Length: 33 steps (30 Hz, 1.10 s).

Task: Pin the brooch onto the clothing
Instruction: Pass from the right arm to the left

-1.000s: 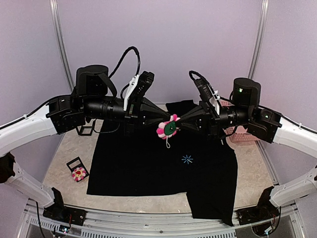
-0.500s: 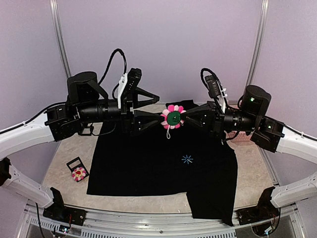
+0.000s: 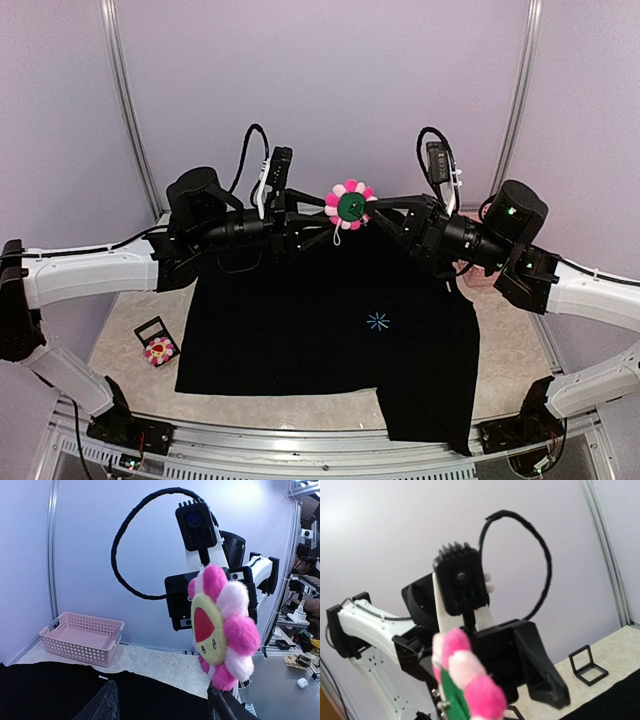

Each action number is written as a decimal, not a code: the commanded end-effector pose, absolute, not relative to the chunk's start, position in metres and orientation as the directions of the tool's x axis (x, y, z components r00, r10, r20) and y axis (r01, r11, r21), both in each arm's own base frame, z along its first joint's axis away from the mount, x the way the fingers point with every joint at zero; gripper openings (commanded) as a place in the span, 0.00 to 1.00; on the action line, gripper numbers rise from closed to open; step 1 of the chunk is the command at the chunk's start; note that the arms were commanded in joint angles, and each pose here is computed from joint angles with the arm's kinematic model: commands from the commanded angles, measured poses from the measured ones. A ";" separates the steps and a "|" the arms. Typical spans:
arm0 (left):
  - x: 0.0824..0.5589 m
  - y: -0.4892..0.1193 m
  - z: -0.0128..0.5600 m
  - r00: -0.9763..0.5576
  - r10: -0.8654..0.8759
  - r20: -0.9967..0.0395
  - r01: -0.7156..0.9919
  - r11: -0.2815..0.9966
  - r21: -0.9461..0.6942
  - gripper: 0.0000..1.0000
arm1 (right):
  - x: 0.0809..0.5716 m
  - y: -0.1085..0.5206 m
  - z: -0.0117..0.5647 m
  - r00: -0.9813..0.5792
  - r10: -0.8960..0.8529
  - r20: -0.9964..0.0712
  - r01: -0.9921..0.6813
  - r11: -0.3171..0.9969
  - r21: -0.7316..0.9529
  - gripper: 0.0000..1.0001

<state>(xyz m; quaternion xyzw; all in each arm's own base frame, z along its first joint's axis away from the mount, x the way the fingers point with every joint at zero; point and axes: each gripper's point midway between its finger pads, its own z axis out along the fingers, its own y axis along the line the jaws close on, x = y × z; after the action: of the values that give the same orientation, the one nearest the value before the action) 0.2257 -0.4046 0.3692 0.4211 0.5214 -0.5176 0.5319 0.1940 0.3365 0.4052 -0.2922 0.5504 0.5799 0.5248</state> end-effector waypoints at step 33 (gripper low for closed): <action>0.189 -0.421 0.399 -0.025 -0.210 -0.977 0.999 -0.038 -0.017 0.11 | 0.188 0.354 0.412 -0.226 0.250 -0.942 -0.963 0.090 0.255 0.00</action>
<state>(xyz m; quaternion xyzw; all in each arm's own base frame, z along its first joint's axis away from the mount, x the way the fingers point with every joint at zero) 0.1924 -0.4203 0.3835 0.4452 0.4561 -0.5700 0.5185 0.1929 0.3477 0.4112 -0.3250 0.5297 0.5779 0.5290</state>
